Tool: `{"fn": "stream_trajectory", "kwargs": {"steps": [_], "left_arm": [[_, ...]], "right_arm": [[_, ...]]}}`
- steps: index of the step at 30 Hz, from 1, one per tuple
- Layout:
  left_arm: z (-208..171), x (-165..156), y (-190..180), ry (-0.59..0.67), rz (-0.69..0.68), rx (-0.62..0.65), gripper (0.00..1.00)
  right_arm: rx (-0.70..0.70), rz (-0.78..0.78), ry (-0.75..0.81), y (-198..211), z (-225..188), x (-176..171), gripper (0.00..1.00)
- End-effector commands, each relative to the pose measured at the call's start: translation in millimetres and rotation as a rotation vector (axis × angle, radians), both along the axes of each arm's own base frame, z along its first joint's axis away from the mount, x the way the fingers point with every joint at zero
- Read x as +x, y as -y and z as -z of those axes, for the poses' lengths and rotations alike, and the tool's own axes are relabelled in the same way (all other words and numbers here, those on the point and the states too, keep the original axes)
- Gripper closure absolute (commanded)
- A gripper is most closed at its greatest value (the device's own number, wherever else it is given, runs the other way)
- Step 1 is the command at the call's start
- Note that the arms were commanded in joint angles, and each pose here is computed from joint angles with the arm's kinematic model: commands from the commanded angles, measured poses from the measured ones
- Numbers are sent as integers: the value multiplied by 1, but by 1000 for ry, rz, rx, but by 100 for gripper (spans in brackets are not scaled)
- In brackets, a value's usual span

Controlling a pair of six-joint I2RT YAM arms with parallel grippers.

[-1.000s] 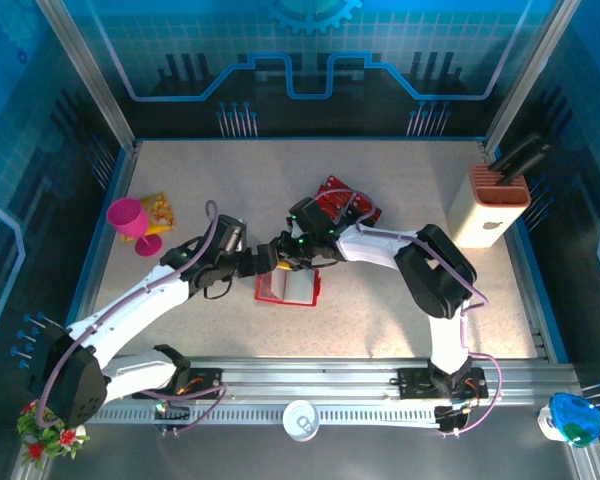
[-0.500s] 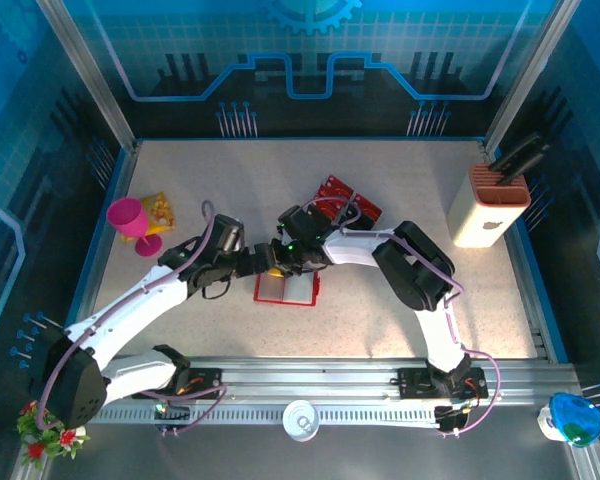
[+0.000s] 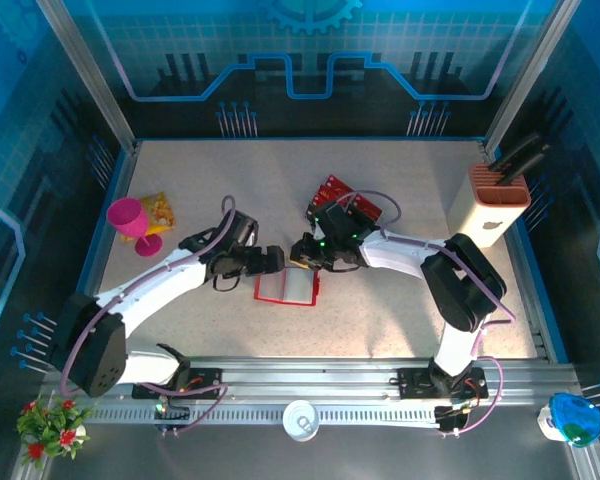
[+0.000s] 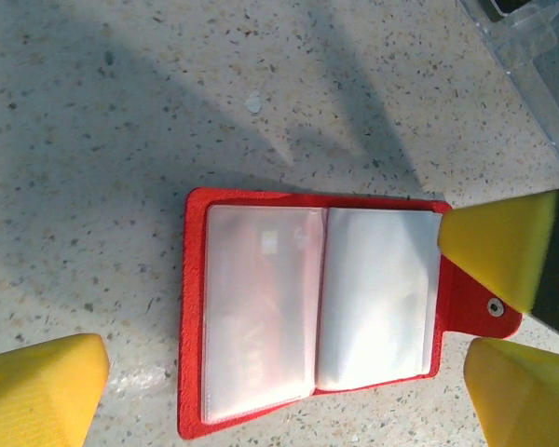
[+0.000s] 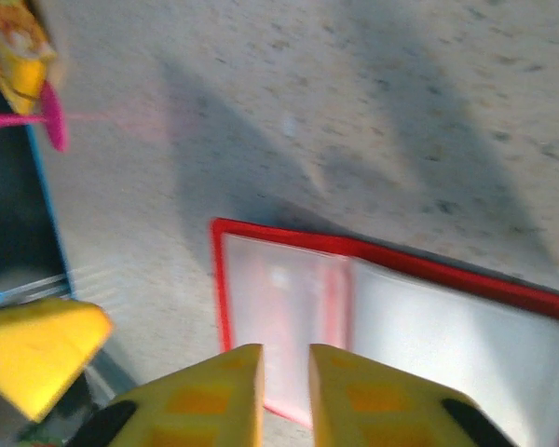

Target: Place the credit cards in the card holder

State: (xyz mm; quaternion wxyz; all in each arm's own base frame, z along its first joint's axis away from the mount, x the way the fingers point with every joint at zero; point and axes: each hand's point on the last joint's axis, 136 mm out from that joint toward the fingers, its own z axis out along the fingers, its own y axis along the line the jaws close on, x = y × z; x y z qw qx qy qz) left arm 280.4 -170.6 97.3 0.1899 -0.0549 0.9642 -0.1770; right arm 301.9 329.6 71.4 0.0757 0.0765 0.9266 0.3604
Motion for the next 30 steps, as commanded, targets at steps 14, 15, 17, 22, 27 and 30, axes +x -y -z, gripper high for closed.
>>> {"fn": "stream_trajectory", "kwargs": {"steps": [14,15,17,22,27,30], "left_arm": [[46,-12,24,-89,183,107,1],[49,-13,24,-94,187,111,1],[53,-15,25,-102,195,115,1],[63,-17,25,-120,202,130,1],[69,-20,23,-131,200,134,1],[74,-23,21,-142,201,147,1]], "right_arm": [[-255,-104,-70,27,47,-19,93],[-254,-112,-75,26,49,-20,93],[-247,-128,-77,21,51,-20,94],[-234,-166,-86,8,53,-23,95],[-228,-184,-96,-1,56,-26,95],[-223,-185,-101,-2,58,-26,95]]}}
